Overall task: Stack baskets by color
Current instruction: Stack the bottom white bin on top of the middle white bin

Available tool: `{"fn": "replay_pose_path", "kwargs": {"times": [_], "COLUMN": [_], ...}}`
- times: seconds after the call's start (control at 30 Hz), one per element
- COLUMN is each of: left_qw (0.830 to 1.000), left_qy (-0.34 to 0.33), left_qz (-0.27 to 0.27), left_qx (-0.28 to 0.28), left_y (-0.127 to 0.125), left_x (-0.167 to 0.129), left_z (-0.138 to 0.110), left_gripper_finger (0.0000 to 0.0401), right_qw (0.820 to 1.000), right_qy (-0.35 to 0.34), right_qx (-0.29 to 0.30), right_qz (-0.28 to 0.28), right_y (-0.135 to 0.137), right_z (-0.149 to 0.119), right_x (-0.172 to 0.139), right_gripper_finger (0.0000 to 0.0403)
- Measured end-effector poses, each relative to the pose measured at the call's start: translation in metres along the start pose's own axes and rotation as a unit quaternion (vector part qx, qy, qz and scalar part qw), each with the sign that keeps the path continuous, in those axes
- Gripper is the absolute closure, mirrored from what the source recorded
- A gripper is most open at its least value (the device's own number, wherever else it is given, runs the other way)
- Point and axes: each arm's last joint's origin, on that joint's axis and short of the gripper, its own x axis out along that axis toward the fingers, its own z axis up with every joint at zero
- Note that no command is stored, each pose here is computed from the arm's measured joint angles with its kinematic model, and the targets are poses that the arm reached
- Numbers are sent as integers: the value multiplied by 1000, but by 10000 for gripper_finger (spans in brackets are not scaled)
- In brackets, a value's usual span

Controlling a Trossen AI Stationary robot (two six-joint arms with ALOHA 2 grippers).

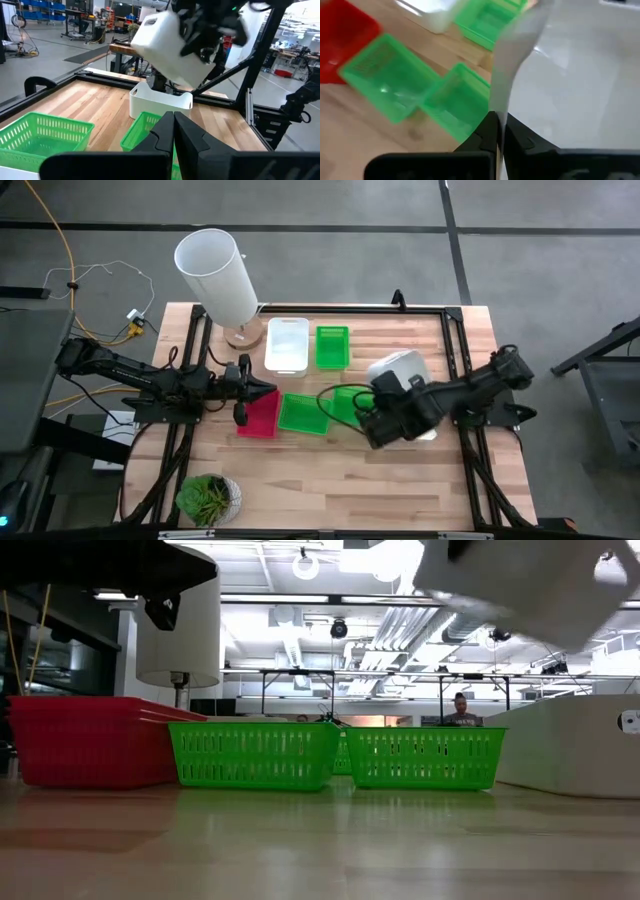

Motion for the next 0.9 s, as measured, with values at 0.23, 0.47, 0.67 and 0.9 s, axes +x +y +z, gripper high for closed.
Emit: {"fn": "replay_pose_path", "kwargs": {"times": [0.23,0.47,0.67,0.9], "left_qw": [1000,1000,1000,1000], "left_qy": [6,0,-1,-1], "left_qz": [-1,0,0,0], "left_qx": [-2,-2,-2,-3], "left_y": [0,-1,-1,-1], "left_x": [1,4,4,4], "left_z": [-2,-2,-2,-2], "left_gripper_finger": [401,401,401,401], "right_qw": [995,990,985,981], "right_qy": [81,74,80,97], "right_qx": [0,109,151,169], "right_qz": [-59,-48,-19,-11], "right_y": [-35,-82,-87,-81], "right_z": [-8,-16,-23,-29], "right_x": [30,26,35,56], "right_gripper_finger": [403,403,403,403]}}
